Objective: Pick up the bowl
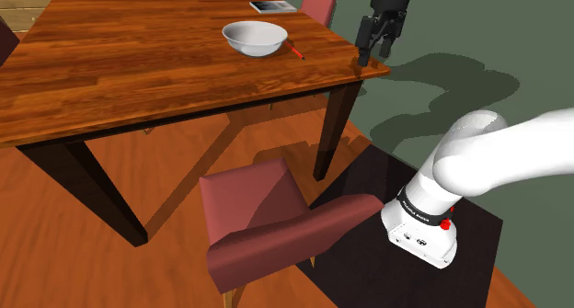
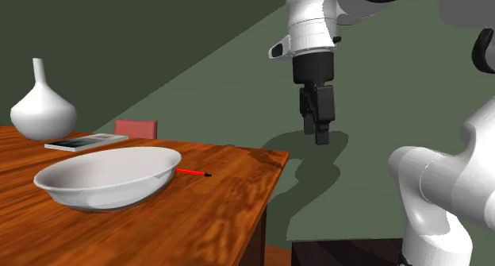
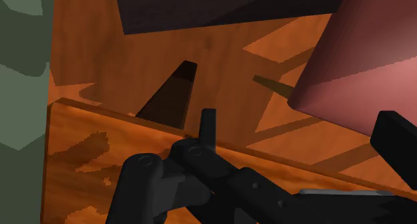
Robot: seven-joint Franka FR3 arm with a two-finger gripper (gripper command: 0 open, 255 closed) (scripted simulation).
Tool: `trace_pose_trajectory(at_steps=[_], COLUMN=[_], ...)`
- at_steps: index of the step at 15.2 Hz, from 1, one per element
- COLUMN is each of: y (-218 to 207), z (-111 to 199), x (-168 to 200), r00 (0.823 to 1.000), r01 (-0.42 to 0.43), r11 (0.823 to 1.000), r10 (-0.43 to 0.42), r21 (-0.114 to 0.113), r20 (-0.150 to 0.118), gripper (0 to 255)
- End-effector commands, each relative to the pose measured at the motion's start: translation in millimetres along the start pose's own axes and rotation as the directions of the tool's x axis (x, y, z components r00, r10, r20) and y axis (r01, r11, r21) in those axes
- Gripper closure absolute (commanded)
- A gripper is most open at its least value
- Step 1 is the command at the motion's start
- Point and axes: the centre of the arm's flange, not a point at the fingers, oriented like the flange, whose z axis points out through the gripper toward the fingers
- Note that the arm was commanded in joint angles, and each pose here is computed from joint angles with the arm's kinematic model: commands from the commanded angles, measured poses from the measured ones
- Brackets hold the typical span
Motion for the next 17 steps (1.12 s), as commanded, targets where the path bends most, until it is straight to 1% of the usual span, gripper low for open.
trace_pose_trajectory(at_steps=[1,5,9,13,17], y=[0.0,2.2,7.0,14.2,24.0], z=[0.0,1.4,2.2,2.7,3.1], x=[0.0,48.2,96.3,144.0,191.3], r00=[1.0,0.998,0.994,0.986,0.975], r01=[0.0,-0.053,-0.103,-0.151,-0.195], r11=[1.0,0.994,0.977,0.949,0.911], r10=[0.0,0.055,0.11,0.166,0.222], r21=[0.0,0.092,0.184,0.275,0.364], r20=[0.0,-0.016,-0.026,-0.032,-0.032], gripper=[0,0,0,0,0])
